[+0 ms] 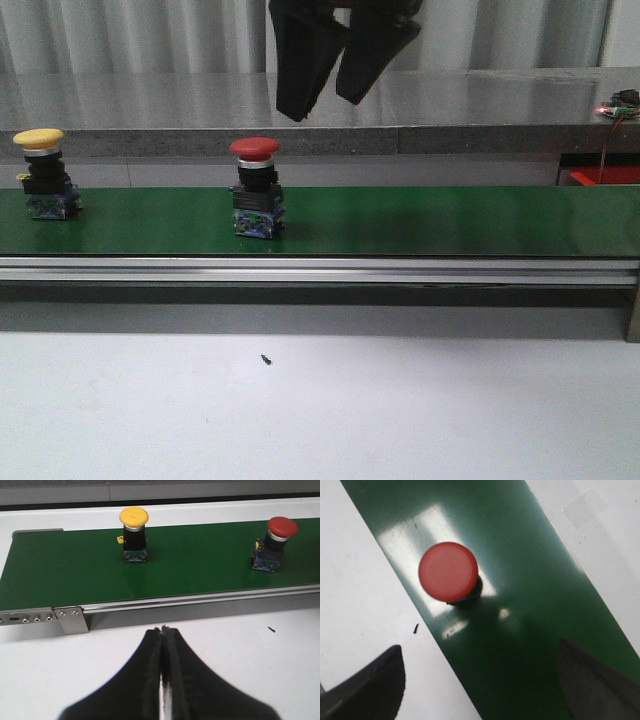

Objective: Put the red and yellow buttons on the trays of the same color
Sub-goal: 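Lower the right gripper onto the red button and grasp it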

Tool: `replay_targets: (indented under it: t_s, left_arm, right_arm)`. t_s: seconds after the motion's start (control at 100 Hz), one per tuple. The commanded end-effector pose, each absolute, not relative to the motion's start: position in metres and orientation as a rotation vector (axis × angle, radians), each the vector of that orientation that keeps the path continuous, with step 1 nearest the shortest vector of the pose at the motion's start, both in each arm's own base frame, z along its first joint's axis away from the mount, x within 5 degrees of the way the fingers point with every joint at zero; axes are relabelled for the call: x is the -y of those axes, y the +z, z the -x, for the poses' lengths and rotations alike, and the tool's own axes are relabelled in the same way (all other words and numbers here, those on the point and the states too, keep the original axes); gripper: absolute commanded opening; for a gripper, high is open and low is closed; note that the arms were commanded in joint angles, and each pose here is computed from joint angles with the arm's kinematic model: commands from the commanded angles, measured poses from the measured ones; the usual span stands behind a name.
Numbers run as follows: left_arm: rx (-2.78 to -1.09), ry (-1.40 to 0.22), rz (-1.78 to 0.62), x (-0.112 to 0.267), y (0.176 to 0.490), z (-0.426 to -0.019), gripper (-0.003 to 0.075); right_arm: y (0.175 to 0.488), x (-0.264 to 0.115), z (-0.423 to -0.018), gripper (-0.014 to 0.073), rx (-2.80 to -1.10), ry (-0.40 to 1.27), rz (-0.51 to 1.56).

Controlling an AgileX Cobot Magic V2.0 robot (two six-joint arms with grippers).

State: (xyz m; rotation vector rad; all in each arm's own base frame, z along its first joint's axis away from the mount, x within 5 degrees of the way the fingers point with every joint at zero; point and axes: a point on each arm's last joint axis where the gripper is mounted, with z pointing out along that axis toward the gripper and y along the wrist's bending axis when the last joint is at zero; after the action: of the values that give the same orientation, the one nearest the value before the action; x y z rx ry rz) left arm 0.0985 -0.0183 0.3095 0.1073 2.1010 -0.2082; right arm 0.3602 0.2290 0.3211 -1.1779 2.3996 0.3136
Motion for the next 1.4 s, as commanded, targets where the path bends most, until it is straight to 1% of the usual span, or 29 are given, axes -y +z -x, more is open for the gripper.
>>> replay_targets:
  t_s: [0.0,0.38,0.55,0.91,0.98,1.03,1.15,1.22,1.29,1.39]
  left_arm:
    - [-2.015,-0.218,-0.094,0.019,0.323,-0.101,-0.002]
    - [-2.015,-0.218,-0.094,0.019,0.323,-0.101,-0.002]
    - [-2.015,-0.218,-0.094,0.019,0.323,-0.101,-0.002]
    - [-2.015,-0.218,-0.094,0.019,0.323,-0.101,-0.002]
    - [-2.015,-0.218,-0.094,0.019,0.323,-0.101,-0.0019]
    - [-2.015,-0.218,-0.094,0.019,0.323,-0.101,-0.002]
    - [-2.015,-0.218,-0.094,0.019,0.323,-0.101,-0.002]
    - [-2.015,-0.218,-0.094,0.019,0.323,-0.101,-0.002]
    - [-2.015,-0.218,-0.094,0.019,0.323,-0.101,-0.002]
    - [-2.015,-0.218,-0.094,0.019,0.323,-0.101,-0.002]
  right_arm:
    - [0.343,-0.23,-0.36,0.0613,-2.297,0.33,1.149]
    - [0.306,-0.24,-0.375,0.0613,-2.358,0.343,1.197]
    - [0.3,-0.244,-0.379,0.0613,-2.346,0.371,1.176]
    - [0.29,-0.247,-0.384,0.0608,-2.354,0.374,1.18]
    - [0.29,-0.247,-0.385,0.0563,-2.345,0.373,1.173]
    - [0.29,-0.247,-0.385,0.0508,-2.343,0.372,1.171]
    - [0.29,-0.247,-0.385,0.0344,-2.349,0.373,1.174]
    - [0.29,-0.246,-0.384,0.0278,-2.352,0.373,1.177]
    - [0.29,-0.246,-0.384,0.0246,-2.355,0.374,1.179]
    - [0.29,-0.245,-0.384,0.0244,-2.355,0.372,1.176]
